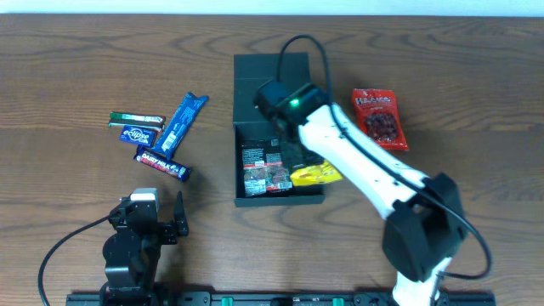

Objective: Pack container
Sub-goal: 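Lower the yellow bag into the box beside the jerky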

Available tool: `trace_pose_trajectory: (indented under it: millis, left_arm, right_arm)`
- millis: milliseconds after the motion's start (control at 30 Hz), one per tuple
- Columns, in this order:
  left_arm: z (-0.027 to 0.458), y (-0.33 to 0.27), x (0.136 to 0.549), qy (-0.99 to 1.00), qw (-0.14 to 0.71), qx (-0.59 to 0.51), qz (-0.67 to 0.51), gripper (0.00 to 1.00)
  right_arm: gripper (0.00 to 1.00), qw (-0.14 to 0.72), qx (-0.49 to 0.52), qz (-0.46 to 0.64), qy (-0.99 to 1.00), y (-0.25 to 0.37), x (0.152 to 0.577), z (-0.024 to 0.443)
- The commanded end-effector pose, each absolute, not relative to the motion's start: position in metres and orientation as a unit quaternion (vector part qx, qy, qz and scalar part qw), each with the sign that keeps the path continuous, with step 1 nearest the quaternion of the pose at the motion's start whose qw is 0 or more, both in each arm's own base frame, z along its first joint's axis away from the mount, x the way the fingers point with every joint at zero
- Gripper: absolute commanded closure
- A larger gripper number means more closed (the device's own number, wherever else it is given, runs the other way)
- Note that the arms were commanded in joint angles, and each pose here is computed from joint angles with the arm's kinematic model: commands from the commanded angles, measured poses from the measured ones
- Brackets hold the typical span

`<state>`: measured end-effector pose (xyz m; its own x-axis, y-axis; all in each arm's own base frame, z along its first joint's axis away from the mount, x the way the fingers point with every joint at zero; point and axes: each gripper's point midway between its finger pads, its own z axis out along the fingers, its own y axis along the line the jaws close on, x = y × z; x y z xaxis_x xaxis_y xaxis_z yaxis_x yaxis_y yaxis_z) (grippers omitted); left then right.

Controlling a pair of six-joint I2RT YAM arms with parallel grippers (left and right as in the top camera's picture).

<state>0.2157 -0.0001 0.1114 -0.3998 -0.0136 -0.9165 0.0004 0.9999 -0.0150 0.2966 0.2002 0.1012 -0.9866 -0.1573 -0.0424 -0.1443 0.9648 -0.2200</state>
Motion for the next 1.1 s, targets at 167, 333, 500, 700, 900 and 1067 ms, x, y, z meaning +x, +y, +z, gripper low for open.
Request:
trace_pose_trajectory:
  millis: [167,333,500,700,900,1067]
  left_arm:
    - [0.104,0.002,0.215,0.84,0.542,-0.002,0.002,0.05]
    - [0.104,0.002,0.215,0.84,0.542,-0.002,0.002,0.05]
    - [0.104,0.002,0.215,0.84,0.542,-0.002,0.002,0.05]
    - [0.104,0.002,0.215,0.84,0.542,-0.002,0.002,0.05]
    - [0.104,0.002,0.215,0.84,0.542,-0.002,0.002,0.05]
    - [0.104,0.002,0.215,0.84,0.542,-0.002,0.002,0.05]
  right_arm:
    - [0.95,0.011,-0.068,-0.121,0.99,0.221,0.286,0.086]
    - [0.95,-0.002,-0.054,-0.125,0.991,0.221,0.283,0.077]
    - [0.98,-0.009,-0.019,-0.114,0.993,0.226,0.28,0.074]
    - [0.99,-0.013,0.002,-0.101,0.995,0.23,0.279,0.073]
    - [0.95,-0.013,0.0,-0.112,0.994,0.223,0.281,0.072]
    - [0.54,-0.015,-0.015,-0.12,0.993,0.218,0.285,0.069]
